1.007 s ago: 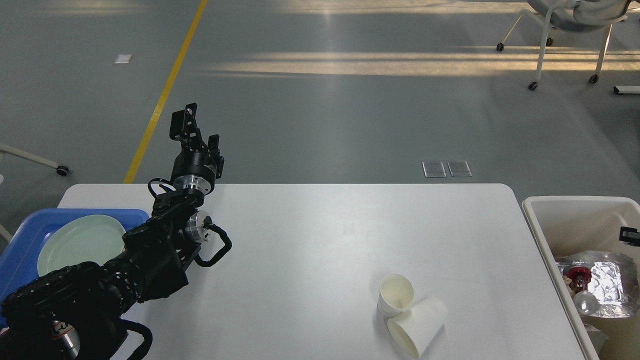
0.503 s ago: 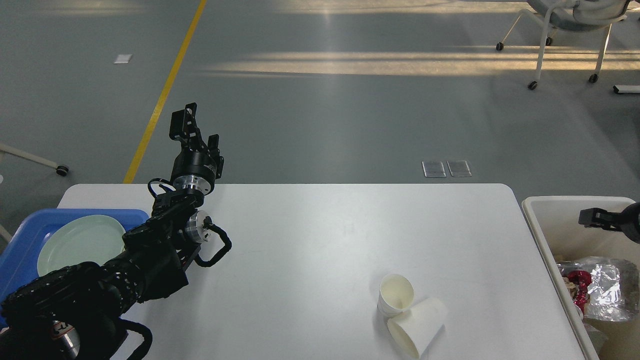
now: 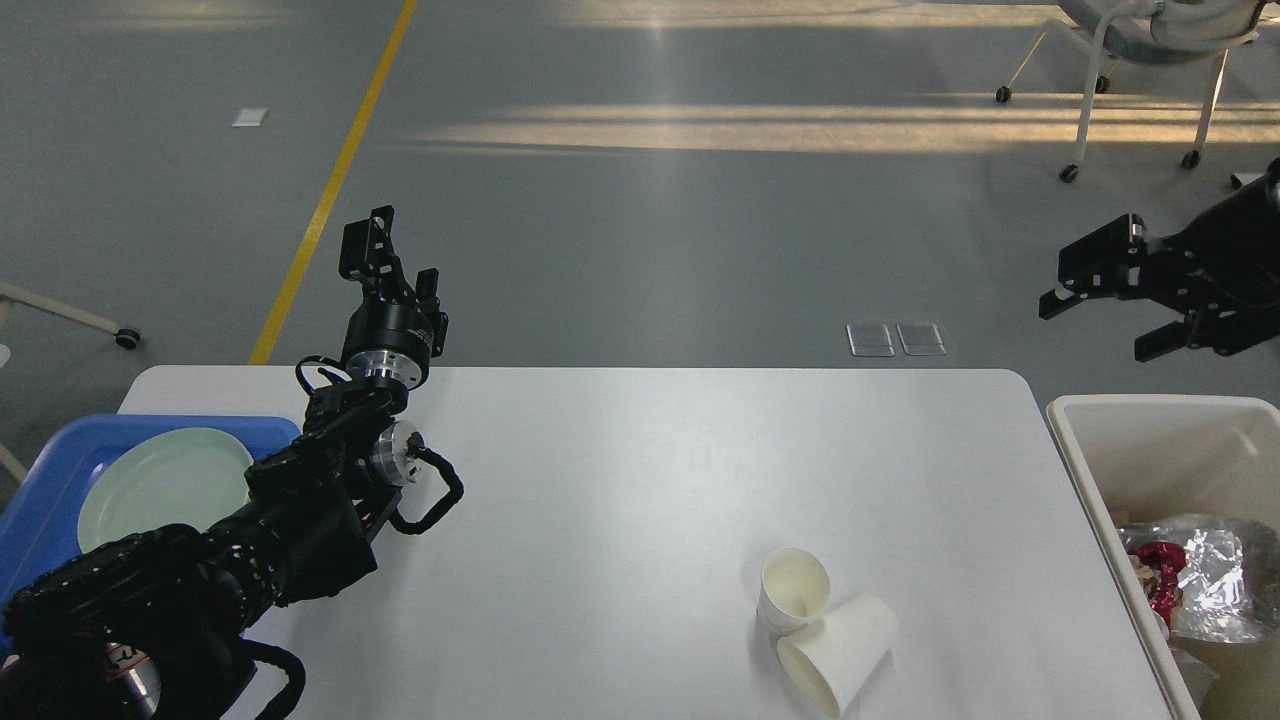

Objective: Tidy desktop
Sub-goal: 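Raise the right gripper out of the bin and swing it over the table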

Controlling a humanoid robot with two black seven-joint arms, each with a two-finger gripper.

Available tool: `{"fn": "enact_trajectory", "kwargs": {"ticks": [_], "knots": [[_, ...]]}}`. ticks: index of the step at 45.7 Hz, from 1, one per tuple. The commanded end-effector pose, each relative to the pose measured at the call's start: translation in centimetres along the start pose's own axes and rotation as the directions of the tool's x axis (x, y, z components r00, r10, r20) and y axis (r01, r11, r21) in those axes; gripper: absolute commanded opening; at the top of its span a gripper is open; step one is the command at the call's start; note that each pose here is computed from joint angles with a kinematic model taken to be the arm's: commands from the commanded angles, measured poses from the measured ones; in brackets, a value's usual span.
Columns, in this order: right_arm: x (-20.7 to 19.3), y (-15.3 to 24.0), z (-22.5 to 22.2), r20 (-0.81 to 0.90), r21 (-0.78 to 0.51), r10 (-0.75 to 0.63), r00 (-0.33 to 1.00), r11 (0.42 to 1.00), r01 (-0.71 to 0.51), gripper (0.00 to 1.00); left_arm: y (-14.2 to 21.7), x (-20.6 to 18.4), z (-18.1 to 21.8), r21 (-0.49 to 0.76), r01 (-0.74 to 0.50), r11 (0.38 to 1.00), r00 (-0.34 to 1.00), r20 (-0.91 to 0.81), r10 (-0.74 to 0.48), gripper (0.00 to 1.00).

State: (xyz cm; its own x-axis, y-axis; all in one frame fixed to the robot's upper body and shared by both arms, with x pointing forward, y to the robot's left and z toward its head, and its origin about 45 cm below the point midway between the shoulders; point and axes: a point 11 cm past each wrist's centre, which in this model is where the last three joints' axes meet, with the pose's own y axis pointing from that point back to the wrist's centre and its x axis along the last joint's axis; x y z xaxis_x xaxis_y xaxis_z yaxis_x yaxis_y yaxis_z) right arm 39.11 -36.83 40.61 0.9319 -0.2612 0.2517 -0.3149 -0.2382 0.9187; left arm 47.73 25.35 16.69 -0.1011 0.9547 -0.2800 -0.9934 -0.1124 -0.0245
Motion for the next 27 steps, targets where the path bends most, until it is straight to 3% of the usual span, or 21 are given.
{"fn": "enact_trajectory", "kwargs": {"ticks": [1,16,27], "knots": [[0.8,4.3,-4.7,-0.057,0.103,0.078,0.995,0.992,-0.071,0.97,0.0,-0.1,0.0,0.0,0.001,1.0,1.0,0.0,-0.001,0.98],[-0.6,13.0,-15.3,-0.202,0.315,0.236,0.95,0.934,-0.165,0.98,0.0,-0.1,0.0,0.0,0.001,1.0,1.0,0.0,-0.001,0.98],[-1.0,12.4,-17.0,-0.229,0.315,0.216,0.949,0.939,-0.138,0.97,0.0,0.0,0.1,-0.001,0.0,1.0,1.0,0.001,0.0,0.98]]}}
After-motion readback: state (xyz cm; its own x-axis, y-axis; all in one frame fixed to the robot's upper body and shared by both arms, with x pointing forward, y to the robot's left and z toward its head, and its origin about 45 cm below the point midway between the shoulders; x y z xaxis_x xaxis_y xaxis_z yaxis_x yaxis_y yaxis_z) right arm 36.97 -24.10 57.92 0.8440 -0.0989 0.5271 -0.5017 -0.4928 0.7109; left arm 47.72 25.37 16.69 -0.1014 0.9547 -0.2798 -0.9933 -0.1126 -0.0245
